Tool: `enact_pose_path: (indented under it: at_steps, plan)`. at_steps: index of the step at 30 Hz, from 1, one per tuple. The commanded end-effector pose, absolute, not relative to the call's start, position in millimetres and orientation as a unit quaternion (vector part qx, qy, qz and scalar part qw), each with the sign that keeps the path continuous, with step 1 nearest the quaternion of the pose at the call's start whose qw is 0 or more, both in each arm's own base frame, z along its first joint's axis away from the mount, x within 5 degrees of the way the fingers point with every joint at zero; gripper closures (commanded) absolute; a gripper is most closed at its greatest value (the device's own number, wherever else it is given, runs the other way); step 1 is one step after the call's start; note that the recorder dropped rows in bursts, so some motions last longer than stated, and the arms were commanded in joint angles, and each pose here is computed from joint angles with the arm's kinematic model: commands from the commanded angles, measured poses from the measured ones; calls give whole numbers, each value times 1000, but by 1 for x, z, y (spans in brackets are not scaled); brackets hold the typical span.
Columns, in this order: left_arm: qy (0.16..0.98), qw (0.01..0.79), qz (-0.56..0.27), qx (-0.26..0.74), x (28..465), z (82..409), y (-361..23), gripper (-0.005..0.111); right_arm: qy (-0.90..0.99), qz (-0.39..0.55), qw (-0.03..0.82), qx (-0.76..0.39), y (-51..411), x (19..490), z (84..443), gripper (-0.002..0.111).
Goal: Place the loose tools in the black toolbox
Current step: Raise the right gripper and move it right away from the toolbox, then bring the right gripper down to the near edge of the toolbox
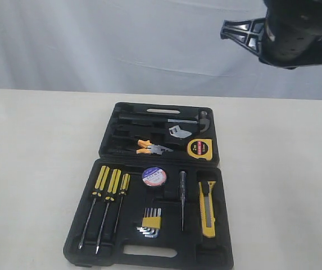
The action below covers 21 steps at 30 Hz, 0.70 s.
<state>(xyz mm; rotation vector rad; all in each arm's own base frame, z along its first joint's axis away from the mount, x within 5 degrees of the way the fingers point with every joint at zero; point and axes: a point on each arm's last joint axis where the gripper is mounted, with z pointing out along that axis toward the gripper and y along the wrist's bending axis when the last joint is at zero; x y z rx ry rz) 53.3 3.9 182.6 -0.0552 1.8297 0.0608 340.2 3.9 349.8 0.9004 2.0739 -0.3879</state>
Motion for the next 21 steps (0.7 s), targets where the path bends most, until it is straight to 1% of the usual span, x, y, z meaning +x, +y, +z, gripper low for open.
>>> enact_pose_path:
  at_steps: [1,5,13,17,21]
  plan:
    - [791,611,23,-24,53,182,4,107,817,-166,470,290,-7,322,363,109]
    - [791,611,23,-24,53,182,4,107,813,-142,495,272,-21,308,361,109]
    - [791,611,23,-24,53,182,4,107,810,-157,472,312,-55,270,340,109]
    - [791,611,23,-24,53,182,4,107,816,-157,479,283,-59,257,334,109]
    - [791,611,23,-24,53,182,4,107,821,-120,504,242,-51,256,328,109]
